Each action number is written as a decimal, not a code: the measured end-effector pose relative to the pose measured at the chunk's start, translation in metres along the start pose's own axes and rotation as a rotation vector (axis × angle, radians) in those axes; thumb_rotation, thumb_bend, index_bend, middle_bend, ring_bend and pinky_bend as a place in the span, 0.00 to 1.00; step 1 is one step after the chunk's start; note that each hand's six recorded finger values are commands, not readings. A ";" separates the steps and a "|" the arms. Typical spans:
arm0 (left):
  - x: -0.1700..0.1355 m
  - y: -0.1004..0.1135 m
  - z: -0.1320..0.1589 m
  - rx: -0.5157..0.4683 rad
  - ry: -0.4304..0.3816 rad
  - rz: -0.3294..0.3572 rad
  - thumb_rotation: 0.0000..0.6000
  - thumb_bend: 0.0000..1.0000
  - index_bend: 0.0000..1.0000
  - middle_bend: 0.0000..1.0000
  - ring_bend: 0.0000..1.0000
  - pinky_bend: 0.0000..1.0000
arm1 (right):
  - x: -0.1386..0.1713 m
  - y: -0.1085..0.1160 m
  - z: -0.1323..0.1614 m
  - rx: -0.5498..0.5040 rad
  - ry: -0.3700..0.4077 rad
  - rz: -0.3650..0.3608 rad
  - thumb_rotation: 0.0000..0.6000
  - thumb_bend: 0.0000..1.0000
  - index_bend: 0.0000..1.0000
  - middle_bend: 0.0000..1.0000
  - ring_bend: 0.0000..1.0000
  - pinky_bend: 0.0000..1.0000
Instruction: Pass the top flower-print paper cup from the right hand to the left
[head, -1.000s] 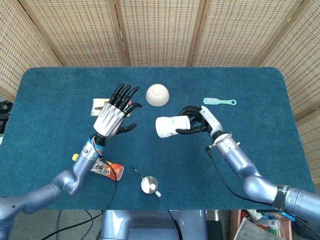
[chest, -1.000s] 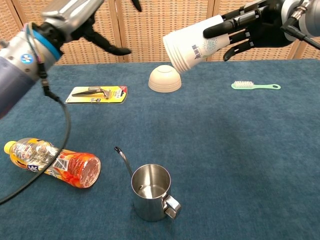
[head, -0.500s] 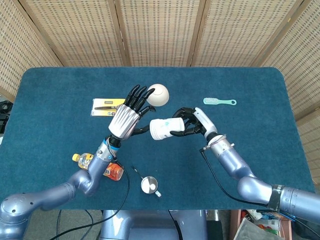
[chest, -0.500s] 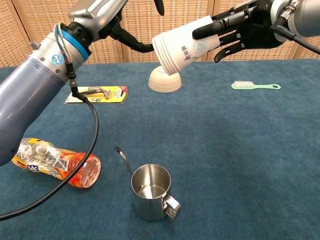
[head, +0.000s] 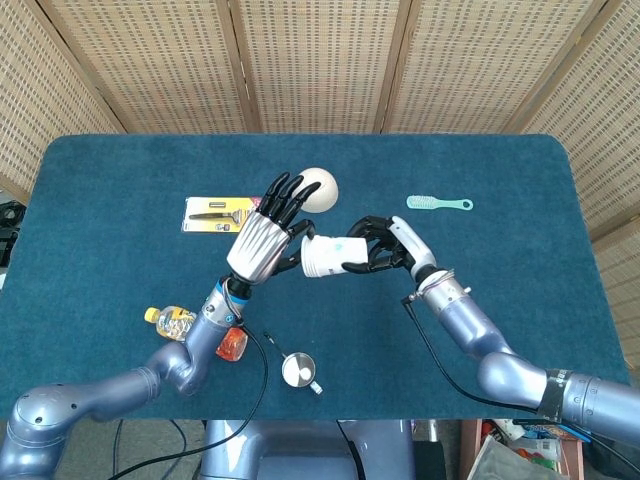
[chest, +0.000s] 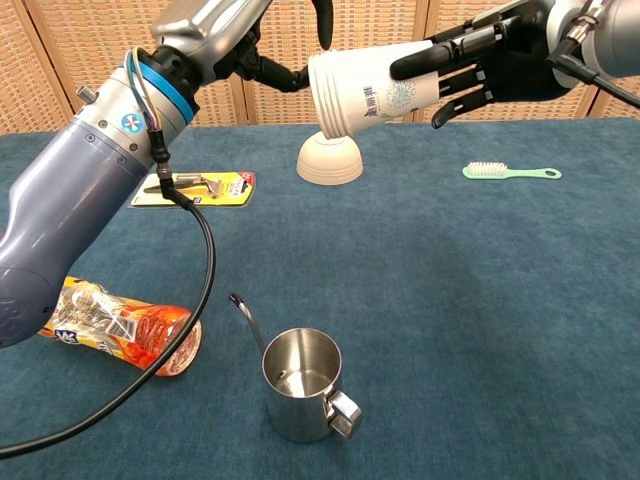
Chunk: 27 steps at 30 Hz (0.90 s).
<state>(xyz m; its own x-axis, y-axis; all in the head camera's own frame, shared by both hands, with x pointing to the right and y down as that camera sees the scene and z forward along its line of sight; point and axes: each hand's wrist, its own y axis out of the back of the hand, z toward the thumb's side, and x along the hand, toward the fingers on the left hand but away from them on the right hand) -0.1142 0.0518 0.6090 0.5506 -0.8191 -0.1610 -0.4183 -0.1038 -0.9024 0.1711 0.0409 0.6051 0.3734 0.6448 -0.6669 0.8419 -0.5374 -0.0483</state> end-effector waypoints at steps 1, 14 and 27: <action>0.000 0.000 0.000 0.000 0.000 0.000 1.00 0.41 0.58 0.11 0.00 0.00 | 0.000 0.000 0.000 0.000 -0.001 0.000 1.00 0.51 0.58 0.61 0.45 0.59; 0.001 -0.005 0.001 -0.004 0.005 -0.010 1.00 0.50 0.71 0.12 0.00 0.00 | 0.000 0.000 -0.003 0.002 -0.007 0.005 1.00 0.51 0.58 0.61 0.45 0.59; -0.009 0.008 -0.028 0.035 0.044 -0.003 1.00 0.51 0.72 0.13 0.00 0.00 | 0.000 0.024 -0.008 0.017 -0.009 -0.055 1.00 0.51 0.58 0.61 0.45 0.59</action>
<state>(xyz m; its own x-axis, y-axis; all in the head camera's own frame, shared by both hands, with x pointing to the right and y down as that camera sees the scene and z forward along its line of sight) -0.1427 0.0429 0.6141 0.5191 -0.8429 -0.1415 -0.3909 -0.0870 -0.9163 0.1943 0.0326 0.6093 0.3235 0.6689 -0.6693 0.8541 -0.5109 -0.0977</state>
